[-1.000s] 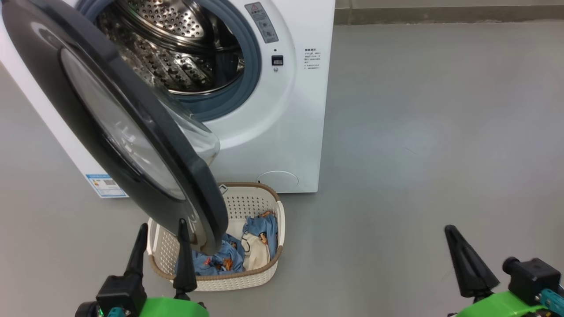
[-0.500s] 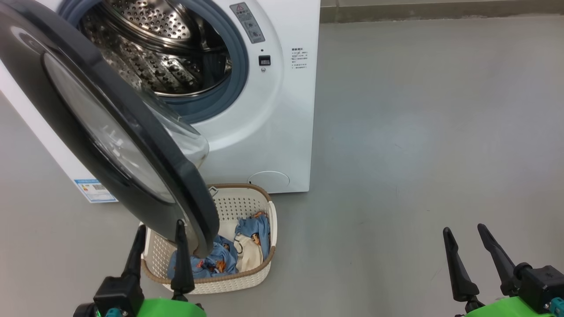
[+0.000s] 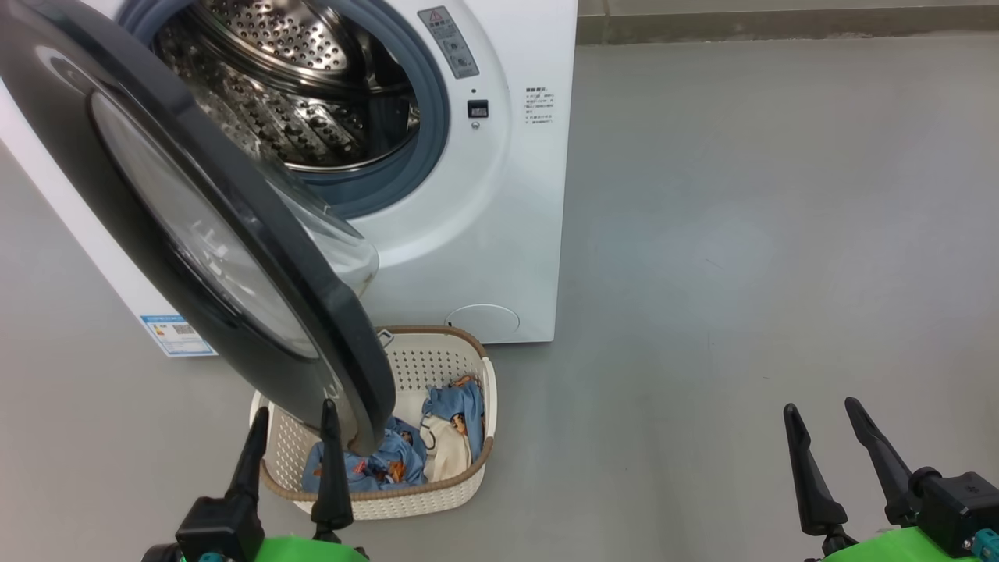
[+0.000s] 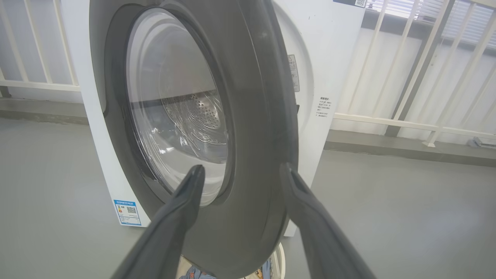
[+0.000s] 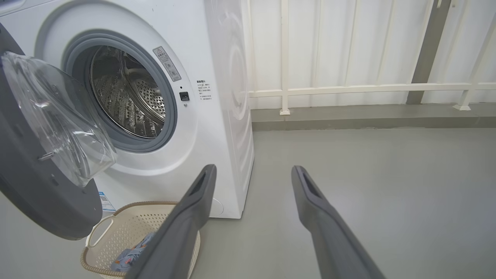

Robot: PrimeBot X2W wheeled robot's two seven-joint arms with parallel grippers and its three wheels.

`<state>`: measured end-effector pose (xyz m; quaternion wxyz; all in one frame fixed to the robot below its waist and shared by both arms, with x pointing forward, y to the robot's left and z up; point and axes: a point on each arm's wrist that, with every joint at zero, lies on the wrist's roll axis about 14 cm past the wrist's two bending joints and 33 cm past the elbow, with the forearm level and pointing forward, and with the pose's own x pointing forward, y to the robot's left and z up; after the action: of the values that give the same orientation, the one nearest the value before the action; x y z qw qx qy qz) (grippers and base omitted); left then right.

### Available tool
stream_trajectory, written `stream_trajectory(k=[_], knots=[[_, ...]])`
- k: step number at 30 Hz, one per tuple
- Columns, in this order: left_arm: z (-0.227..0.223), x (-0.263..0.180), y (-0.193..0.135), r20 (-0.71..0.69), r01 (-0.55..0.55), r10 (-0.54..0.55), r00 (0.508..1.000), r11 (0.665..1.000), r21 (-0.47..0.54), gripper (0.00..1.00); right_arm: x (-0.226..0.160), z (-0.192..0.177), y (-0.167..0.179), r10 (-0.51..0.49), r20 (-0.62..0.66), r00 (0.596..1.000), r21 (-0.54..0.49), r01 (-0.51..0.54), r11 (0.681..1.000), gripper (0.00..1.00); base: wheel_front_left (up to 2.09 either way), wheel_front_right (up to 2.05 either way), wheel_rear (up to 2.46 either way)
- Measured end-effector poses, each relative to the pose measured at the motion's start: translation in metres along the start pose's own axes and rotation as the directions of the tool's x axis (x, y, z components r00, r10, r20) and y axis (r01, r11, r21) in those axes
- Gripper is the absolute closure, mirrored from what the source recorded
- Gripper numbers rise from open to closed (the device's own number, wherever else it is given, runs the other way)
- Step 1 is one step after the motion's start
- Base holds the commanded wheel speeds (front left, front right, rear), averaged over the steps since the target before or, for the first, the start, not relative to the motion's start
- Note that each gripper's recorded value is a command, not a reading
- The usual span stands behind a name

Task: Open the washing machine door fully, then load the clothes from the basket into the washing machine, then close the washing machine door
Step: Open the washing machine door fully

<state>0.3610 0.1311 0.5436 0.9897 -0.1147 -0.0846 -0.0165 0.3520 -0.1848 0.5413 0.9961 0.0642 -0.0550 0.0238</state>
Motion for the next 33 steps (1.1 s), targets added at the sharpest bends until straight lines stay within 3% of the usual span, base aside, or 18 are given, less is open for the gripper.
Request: stream_trajectory(k=[33], knots=[[-0.0017,-0.0006,-0.0004,-0.005,0.001,-0.001,1.000,1.000,0.005,0.00,0.0004,-0.0048,-0.0013,-0.004,-0.011,1.000,0.002,0.004,1.000,0.00,0.00,0.00,0.00]])
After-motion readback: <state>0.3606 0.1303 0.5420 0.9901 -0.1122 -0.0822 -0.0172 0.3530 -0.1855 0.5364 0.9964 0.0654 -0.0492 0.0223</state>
